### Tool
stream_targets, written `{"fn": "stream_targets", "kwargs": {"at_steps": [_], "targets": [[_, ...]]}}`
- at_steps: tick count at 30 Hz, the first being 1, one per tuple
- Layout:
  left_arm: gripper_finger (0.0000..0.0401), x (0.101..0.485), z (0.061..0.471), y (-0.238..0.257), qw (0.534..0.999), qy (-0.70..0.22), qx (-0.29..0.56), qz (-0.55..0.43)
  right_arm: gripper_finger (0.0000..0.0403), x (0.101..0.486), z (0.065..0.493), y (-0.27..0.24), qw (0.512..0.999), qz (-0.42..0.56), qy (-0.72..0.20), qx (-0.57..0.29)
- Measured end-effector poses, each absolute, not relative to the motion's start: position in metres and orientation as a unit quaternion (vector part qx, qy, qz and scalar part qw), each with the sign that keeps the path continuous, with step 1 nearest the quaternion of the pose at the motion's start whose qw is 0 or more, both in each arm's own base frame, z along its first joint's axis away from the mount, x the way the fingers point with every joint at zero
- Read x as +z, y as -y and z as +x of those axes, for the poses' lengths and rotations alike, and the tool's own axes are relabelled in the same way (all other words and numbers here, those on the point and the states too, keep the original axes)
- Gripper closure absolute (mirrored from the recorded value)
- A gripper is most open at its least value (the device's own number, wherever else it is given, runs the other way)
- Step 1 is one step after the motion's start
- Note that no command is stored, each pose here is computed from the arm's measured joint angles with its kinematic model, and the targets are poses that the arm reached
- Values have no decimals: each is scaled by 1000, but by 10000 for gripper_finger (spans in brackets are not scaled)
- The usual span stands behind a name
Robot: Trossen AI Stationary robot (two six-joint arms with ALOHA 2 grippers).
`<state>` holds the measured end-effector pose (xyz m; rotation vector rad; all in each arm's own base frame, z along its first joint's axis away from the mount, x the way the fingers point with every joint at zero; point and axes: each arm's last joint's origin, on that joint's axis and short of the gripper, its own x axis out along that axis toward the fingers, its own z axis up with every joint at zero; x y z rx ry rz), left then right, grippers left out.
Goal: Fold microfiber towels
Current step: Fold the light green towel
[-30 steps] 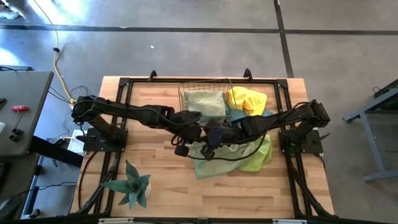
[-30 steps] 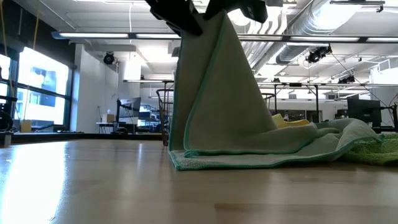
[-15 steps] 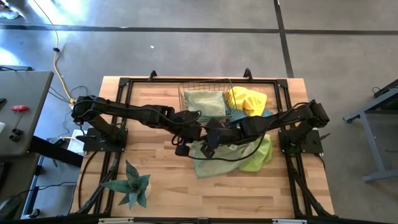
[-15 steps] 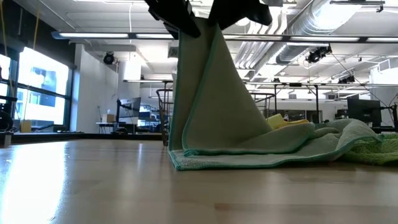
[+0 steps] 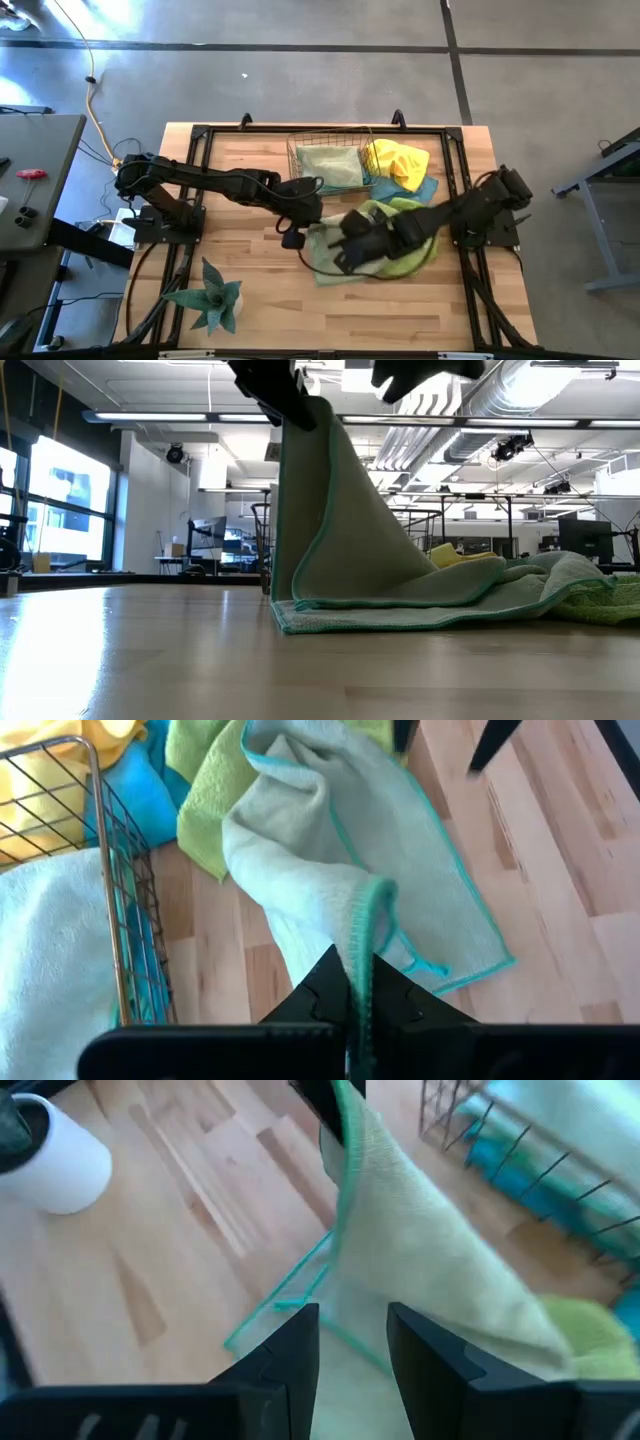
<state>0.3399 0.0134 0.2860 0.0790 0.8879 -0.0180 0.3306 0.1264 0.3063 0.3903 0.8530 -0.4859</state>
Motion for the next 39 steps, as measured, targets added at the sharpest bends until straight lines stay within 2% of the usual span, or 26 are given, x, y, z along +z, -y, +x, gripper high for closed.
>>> {"fn": "stream_targets", "kwargs": {"at_steps": [4, 9, 13, 18, 21, 29, 35, 39], "targets": [[401, 284, 337, -18, 894, -447, -12, 29, 290, 290, 316, -152, 882, 130, -378, -250], [401, 281, 333, -24, 886, -464, -5, 10, 290, 242, 312, -169, 900, 155, -343, -221], [401, 281, 332, -27, 884, -467, -2, -1, 290, 213, 316, -173, 934, 180, -249, -183], [401, 281, 332, -26, 885, -466, -12, -11, 300, 188, 320, -167, 930, 245, -125, -245], [401, 281, 332, -26, 885, -466, -16, -13, 316, 175, 334, -172, 918, 260, -97, -283], [401, 281, 330, -33, 883, -468, -49, -7, 331, 172, 390, -188, 918, 141, -139, -343], [401, 279, 326, -40, 874, -480, -72, -8, 331, 181, 397, -187, 885, 167, -187, -393], [401, 279, 326, -44, 875, -478, -79, -8, 319, 191, 401, -190, 874, 225, -174, -394]]}}
